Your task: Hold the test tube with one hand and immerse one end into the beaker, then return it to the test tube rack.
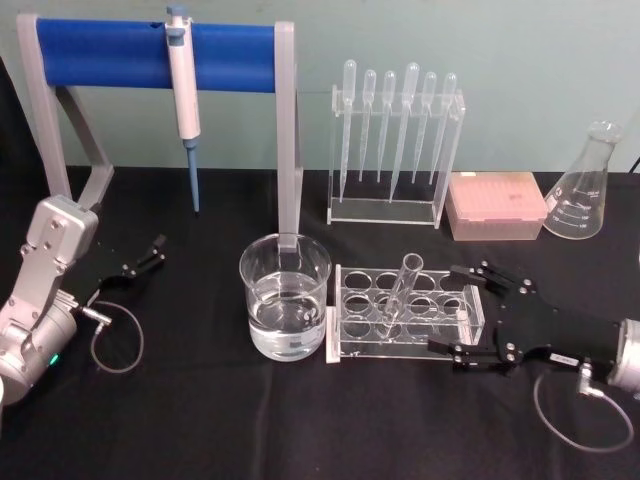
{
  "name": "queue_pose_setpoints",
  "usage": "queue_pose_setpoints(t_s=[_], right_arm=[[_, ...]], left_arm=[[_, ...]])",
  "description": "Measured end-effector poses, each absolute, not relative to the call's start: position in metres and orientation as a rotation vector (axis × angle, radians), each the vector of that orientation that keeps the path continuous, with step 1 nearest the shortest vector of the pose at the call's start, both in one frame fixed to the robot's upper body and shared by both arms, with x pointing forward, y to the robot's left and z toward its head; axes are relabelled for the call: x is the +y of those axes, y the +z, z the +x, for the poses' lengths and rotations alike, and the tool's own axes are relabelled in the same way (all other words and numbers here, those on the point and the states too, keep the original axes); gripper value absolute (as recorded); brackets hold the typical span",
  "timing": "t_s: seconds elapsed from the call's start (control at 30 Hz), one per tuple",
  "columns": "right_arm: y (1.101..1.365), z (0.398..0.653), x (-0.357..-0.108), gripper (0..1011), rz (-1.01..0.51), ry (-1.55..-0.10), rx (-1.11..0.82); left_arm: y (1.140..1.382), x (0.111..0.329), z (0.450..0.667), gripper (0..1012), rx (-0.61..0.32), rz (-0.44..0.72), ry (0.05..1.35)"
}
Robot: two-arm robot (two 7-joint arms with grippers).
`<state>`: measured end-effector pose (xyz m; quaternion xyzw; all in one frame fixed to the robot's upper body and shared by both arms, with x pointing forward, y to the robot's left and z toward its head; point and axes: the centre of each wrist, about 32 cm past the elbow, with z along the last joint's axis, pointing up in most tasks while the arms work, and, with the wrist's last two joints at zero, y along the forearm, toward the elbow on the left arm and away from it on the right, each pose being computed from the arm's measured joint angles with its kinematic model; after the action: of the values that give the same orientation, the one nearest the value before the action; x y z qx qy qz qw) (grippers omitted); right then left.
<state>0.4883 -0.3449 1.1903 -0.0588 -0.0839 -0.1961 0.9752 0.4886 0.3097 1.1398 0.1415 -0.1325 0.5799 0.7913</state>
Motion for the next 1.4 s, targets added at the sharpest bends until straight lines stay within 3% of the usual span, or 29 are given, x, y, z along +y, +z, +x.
queue_pose_setpoints(t_s=[0.6, 1.4], right_arm=[[1.196, 0.515, -0.310, 1002, -0.148, -0.421, -0.207], [1.188, 0.530, -0.297, 1002, -0.146, -0.452, -0.178]], left_arm=[[1.140, 0.310, 0.489, 1000, -0.285, 0.304, 1.248], [1.140, 0.310, 0.489, 1000, -0.285, 0.304, 1.248]])
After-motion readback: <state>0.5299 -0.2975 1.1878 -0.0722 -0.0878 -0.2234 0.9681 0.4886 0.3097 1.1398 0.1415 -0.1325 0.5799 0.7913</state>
